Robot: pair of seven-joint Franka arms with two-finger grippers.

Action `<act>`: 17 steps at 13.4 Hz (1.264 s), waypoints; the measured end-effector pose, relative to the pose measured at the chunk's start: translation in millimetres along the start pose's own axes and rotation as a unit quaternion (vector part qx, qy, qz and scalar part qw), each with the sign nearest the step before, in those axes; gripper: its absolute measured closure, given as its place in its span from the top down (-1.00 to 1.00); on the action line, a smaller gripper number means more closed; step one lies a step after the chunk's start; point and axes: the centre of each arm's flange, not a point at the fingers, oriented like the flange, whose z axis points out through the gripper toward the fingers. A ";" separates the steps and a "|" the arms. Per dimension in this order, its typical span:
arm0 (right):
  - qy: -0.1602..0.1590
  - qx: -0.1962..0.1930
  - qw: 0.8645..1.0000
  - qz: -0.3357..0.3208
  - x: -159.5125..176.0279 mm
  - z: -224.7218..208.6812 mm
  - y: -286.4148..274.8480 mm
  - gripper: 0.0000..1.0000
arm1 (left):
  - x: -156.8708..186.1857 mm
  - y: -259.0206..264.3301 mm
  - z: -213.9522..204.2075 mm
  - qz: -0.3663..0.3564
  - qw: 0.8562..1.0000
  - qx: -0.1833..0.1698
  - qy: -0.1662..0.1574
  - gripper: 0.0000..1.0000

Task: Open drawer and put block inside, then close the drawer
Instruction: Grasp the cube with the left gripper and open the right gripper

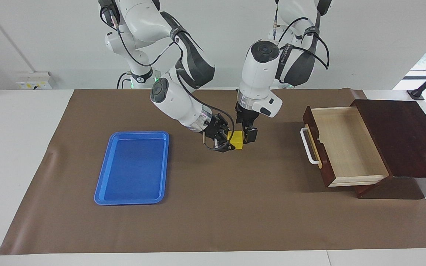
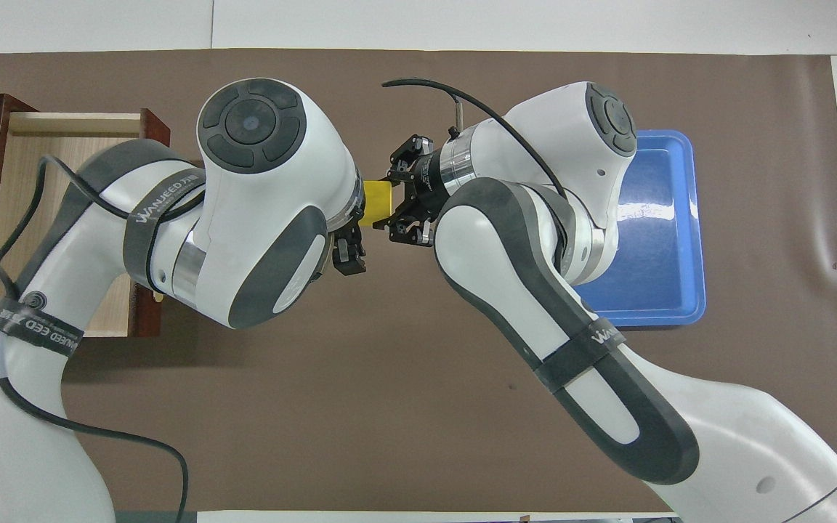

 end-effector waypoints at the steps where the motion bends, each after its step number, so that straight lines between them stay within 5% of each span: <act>1: 0.000 0.000 1.000 0.000 0.1 -0.1 -0.1 0.11 | -0.2 0.8 -0.3 -0.002 1.000 -0.002 -0.002 1.00; 7: 0.000 -0.001 1.000 -0.001 -1.9 1.4 1.4 0.11 | -2.8 11.8 -5.3 -0.040 0.998 -0.035 -0.030 1.00; 17: 0.000 -0.003 1.000 0.000 -0.3 2.7 1.1 0.11 | -16.4 -3.3 22.4 0.002 1.000 -0.023 -0.006 1.00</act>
